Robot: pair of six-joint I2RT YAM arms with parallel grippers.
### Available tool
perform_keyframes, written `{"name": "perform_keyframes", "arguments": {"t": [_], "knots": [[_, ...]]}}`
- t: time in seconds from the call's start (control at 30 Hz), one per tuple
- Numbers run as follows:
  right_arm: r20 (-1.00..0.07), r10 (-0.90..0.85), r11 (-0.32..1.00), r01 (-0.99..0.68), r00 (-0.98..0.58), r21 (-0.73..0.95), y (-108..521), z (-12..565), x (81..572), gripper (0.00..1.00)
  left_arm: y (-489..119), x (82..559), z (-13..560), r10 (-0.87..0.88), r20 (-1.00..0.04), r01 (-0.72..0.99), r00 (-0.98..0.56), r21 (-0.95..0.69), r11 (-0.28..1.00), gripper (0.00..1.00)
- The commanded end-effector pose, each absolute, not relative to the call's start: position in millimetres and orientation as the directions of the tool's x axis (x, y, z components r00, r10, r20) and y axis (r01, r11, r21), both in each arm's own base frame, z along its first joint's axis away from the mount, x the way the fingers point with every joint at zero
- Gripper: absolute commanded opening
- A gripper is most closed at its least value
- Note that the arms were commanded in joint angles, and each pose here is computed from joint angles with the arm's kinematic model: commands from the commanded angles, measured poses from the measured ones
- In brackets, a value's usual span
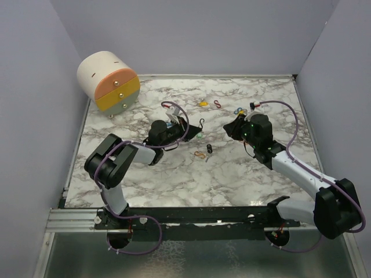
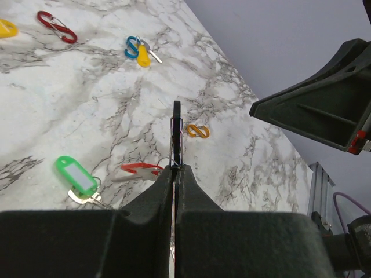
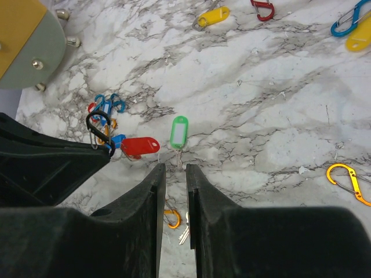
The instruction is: Put the keys on the keyring
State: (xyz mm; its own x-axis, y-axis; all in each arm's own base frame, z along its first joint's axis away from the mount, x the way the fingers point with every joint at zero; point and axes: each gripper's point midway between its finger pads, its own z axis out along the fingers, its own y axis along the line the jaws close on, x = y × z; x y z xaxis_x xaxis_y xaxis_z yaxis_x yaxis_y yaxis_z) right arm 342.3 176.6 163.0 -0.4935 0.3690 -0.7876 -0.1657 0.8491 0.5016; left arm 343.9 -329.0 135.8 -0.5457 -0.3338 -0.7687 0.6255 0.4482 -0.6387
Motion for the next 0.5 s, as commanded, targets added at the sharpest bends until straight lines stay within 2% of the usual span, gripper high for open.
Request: {"name": "perform_keyframes", "arguments": {"t": [0.0,0.27,0.47], "knots": [[-0.795,0.368,0.859,-0.152,-0.483,0.490,172.6,164.0,343.6,0.22,-302.4,355.1,147.4,-0.360,-0.801,0.595,-0.479,-0.598,0.538,0.00],[-0.794,0.335,0.864,-0.170,-0.508,0.474,176.5,158.5,344.3,0.22,-244.6,369.5,132.5,-0.321,-0.850,0.441,-0.417,-0.498,0.747,0.00],[-0.794,0.319,0.873,-0.165,-0.518,0.458,175.3,151.1,344.6,0.29,-210.5,378.0,109.3,-0.273,-0.861,0.310,-0.430,-0.424,0.851,0.00]]}}
